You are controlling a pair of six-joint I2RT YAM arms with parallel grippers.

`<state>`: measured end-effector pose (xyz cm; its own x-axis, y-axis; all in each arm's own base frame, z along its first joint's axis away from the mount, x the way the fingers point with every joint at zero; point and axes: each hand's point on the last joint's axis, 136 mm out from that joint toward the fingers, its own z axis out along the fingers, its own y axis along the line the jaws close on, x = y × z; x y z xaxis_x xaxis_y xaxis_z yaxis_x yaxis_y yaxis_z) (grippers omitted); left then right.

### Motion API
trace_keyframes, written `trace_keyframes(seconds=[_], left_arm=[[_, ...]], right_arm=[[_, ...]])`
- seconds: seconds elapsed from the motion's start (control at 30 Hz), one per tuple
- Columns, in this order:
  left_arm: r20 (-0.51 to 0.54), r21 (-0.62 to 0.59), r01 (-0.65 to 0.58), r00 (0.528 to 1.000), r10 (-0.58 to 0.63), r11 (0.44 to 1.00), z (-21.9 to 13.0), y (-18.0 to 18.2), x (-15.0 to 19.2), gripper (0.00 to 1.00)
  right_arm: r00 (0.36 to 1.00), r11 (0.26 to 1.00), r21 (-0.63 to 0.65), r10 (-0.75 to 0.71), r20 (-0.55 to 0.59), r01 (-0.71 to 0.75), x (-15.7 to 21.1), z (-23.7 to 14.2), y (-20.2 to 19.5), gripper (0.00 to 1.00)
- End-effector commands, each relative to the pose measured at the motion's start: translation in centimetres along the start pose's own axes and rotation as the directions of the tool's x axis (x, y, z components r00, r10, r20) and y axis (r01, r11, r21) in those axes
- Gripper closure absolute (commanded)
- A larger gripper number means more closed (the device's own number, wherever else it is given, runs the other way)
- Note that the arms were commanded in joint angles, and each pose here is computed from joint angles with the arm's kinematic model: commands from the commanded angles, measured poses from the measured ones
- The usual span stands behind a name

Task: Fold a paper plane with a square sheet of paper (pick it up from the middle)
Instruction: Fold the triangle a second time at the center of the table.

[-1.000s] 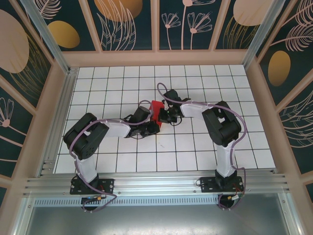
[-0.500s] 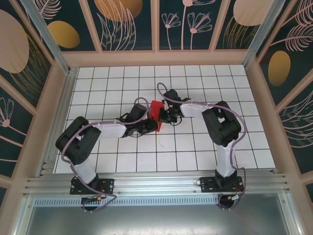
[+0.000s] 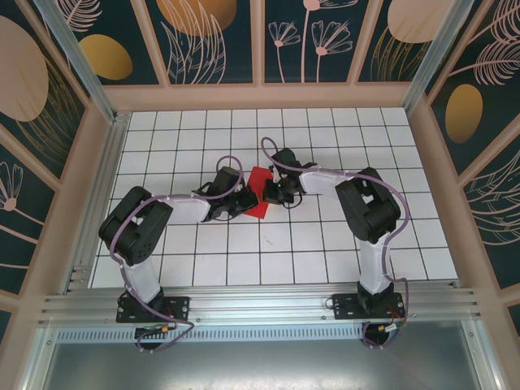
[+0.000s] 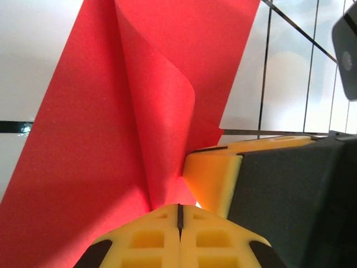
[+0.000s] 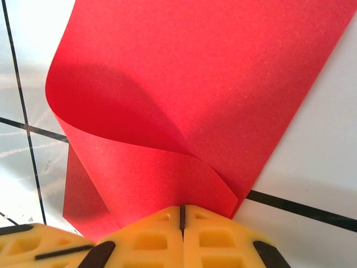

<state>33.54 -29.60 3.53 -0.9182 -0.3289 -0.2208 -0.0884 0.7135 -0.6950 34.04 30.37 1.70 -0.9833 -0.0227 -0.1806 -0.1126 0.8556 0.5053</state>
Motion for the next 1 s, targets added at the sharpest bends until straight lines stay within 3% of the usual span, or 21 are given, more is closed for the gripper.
trace_keyframes(seconds=[0.0,0.23,0.4,0.7,0.97], left_arm=[[0.022,0.035,0.004,1.000,-0.005,0.999,0.8,-1.3,-1.2,0.94],[0.011,0.010,0.011,1.000,-0.011,1.000,1.8,-0.8,-1.3,0.93],[0.023,-0.093,0.030,0.999,-0.027,0.995,2.2,1.6,-1.3,0.94],[0.046,-0.170,0.062,0.997,-0.055,0.983,2.0,3.5,-1.5,0.94],[0.067,-0.047,0.050,0.997,-0.047,0.998,1.5,-0.5,-3.6,0.88]], right_arm=[[0.997,0.998,0.064,0.028,-0.077,-0.023,2.1,2.4,-2.6,1.00],[0.996,0.998,0.059,0.029,-0.081,-0.024,2.1,2.5,-2.5,1.00],[0.996,0.997,0.067,0.030,-0.084,-0.025,2.3,2.6,-2.8,1.00],[0.995,0.994,0.106,0.013,-0.099,-0.003,2.8,2.7,-3.8,1.00],[0.993,0.993,0.113,-0.011,-0.115,0.024,3.3,2.7,-4.2,1.00]])
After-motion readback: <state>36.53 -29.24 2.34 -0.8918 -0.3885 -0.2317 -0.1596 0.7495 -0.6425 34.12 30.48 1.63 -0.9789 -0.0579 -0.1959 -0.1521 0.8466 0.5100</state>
